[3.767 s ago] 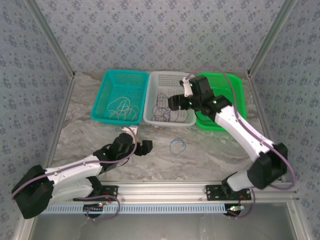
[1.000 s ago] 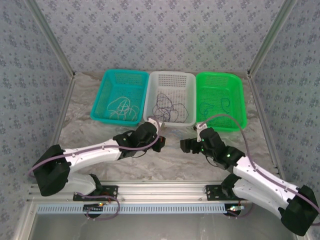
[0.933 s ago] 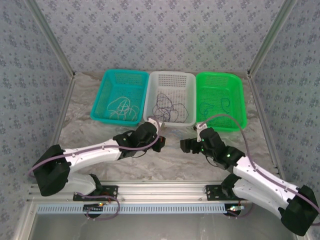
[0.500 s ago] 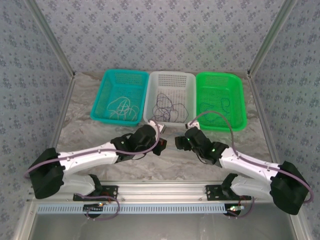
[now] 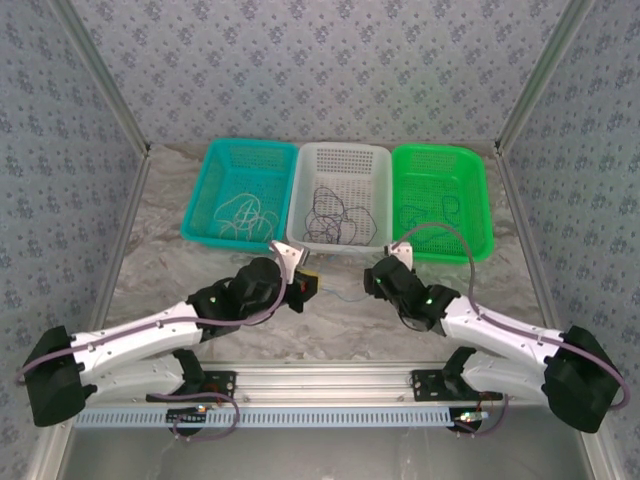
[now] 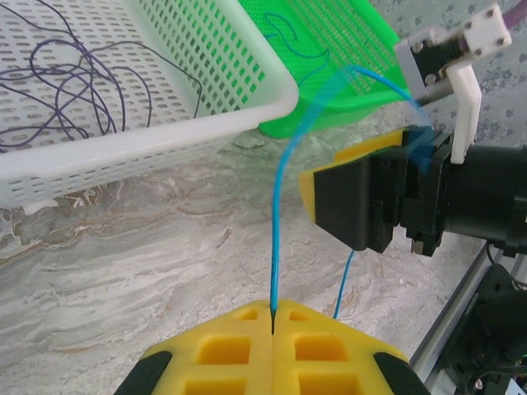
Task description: Untangle the cables
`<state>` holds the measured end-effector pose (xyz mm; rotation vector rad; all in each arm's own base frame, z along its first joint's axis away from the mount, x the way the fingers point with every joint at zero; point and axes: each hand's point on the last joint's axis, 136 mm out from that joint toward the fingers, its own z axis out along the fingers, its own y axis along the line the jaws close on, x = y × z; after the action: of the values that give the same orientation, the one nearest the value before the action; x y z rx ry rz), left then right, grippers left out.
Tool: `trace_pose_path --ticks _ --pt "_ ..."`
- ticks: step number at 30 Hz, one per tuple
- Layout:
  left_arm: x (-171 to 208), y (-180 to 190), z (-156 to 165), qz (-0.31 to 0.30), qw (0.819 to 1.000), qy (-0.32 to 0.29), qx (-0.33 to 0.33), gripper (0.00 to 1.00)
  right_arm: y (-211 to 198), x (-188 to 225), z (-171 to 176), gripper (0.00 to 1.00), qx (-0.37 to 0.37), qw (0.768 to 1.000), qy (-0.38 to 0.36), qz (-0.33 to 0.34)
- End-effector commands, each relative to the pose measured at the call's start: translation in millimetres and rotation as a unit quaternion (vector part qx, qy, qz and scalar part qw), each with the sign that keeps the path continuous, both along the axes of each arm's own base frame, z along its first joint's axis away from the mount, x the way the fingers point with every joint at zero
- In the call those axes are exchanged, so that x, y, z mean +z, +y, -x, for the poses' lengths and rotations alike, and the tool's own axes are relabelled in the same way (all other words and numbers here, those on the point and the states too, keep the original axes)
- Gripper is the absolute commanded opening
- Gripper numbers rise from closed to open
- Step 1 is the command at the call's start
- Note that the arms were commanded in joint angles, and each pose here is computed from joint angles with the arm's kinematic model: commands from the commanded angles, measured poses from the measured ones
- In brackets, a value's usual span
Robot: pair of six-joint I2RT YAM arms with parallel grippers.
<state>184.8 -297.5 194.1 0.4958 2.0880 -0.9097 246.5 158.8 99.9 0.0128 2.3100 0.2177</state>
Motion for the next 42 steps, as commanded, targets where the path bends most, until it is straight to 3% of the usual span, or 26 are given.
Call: trace_pose_path --ticks 1,14,17,19,25,32,42 --pt "17.5 2.6 -2.6 0.022 0.999 -0.029 0.009 0.0 -20.8 -13.8 9.3 0.66 -0.033 0.999 0.019 0.018" --pt "37.8 12.9 -6.6 0.056 0.996 -0.063 0.031 0.0 -11.3 -21.1 24.4 0.49 -0.007 0.999 0.031 -0.002" --pt "36.7 15.0 -7.6 0.046 0.996 -0.063 0.034 0.0 -18.7 -9.8 24.9 0.54 -0.012 1.0 0.016 0.008" --pt "36.2 16.7 -7.3 0.042 0.996 -0.064 0.035 0.0 -18.9 1.0 25.2 0.64 -0.002 1.0 -0.002 -0.001" --pt "36.9 17.6 -8.4 0.043 0.996 -0.069 0.038 0.01 11.0 35.2 31.0 0.8 0.073 0.991 -0.046 -0.098" --pt "37.2 13.4 -7.9 0.044 0.996 -0.069 0.03 0.01 48.6 63.7 36.3 0.82 0.142 0.97 -0.064 -0.185" --pt "37.4 5.0 -3.7 0.054 0.996 -0.066 0.009 0.02 55.8 72.5 30.2 0.78 0.153 0.967 -0.079 -0.187"
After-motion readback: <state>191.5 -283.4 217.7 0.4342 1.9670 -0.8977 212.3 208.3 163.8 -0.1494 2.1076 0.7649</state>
